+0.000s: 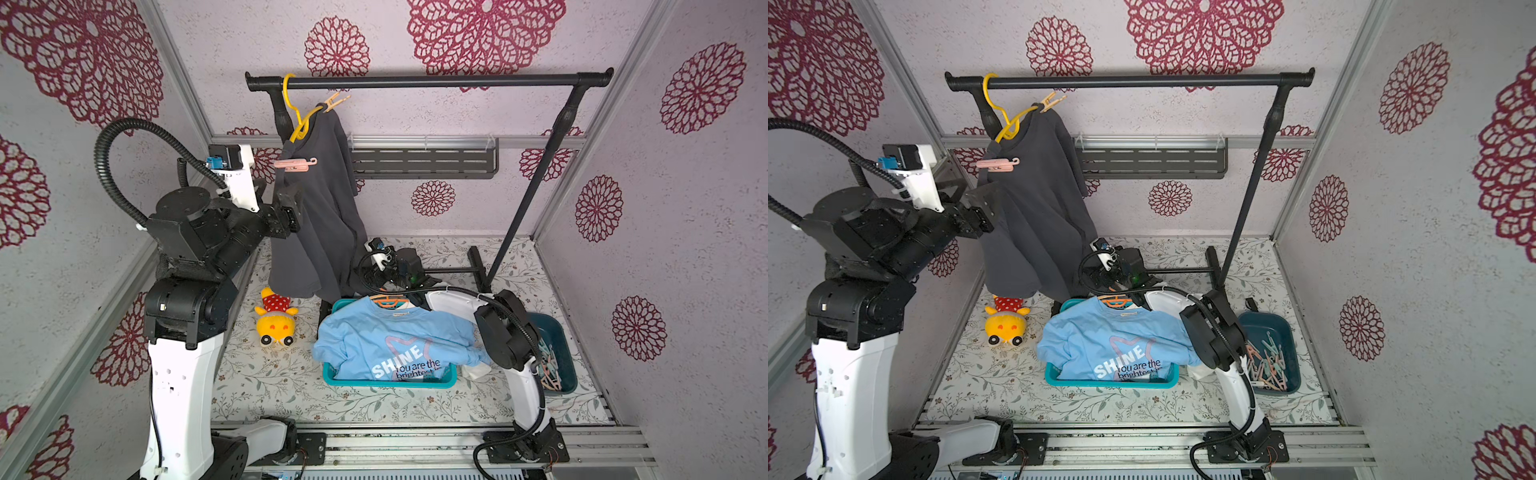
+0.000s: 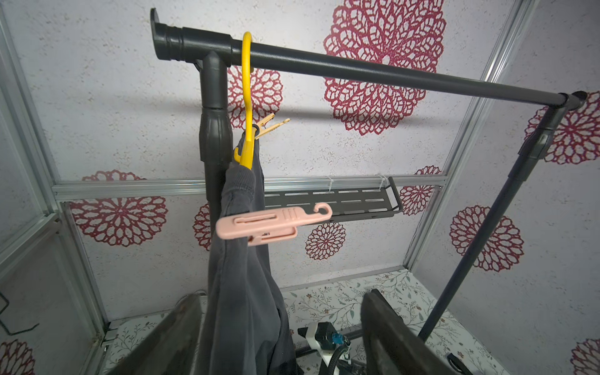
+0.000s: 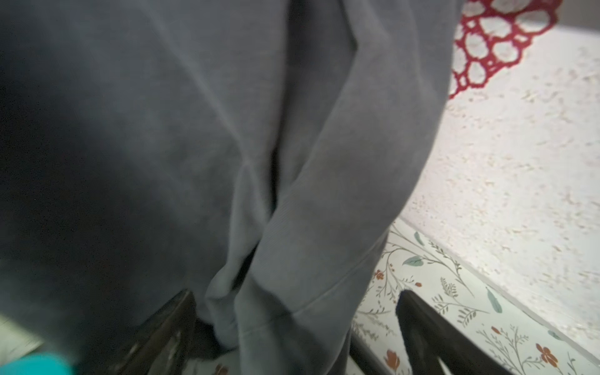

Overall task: Use clothespins to secure the t-shirt on both sides of the hanger
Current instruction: Hang the hanger on the clothesline.

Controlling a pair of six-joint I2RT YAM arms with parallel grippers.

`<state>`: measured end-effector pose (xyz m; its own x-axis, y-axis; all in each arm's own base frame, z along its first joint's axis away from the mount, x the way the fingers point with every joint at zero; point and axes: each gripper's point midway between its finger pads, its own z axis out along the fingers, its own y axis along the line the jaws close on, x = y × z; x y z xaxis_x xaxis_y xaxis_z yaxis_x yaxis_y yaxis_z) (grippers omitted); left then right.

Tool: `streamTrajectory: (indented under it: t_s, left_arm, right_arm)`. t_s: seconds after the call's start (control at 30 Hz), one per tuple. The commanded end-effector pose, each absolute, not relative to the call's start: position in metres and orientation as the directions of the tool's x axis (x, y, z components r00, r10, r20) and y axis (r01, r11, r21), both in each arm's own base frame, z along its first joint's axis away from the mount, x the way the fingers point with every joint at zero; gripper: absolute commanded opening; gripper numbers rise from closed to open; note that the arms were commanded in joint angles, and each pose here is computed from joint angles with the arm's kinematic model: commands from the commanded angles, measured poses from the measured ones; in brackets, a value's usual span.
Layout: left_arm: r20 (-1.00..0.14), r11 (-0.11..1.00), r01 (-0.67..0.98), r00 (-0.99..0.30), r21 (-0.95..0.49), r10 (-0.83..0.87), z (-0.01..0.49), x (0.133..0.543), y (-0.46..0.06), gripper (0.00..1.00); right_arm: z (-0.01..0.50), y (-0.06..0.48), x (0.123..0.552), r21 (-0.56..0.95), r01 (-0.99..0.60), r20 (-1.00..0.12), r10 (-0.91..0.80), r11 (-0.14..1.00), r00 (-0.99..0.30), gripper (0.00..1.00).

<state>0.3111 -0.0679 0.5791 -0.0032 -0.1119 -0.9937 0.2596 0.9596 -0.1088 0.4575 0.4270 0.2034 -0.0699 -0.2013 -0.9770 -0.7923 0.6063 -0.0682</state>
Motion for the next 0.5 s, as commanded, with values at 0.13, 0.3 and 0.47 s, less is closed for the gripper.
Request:
streamTrajectory:
  t_s: [0.13, 0.3, 0.47]
  left_arm:
    - [-0.994, 0.969, 0.221, -0.035, -0.108, -0.103, 0.558, 0.299, -0.059, 0.93]
    - [-0.988, 0.981, 0.153, -0.123, -0.116, -0.097, 0.507, 0.29, -0.047, 0.99]
    - [-0.964, 0.979, 0.12, -0.23, -0.167, -0.136, 0.446, 0.29, -0.046, 0.99]
  right_arm:
    - [0.298, 0.418, 0.427, -0.051, -0.832, -0.999, -0.013, 0.553, 0.053, 0.99]
    - [0.317, 0.406, 0.412, -0.017, -0.834, -0.998, 0.042, 0.551, 0.048, 0.99]
    - [0.333, 0.393, 0.394, 0.016, -0.838, -0.996, 0.083, 0.545, 0.034, 0.99]
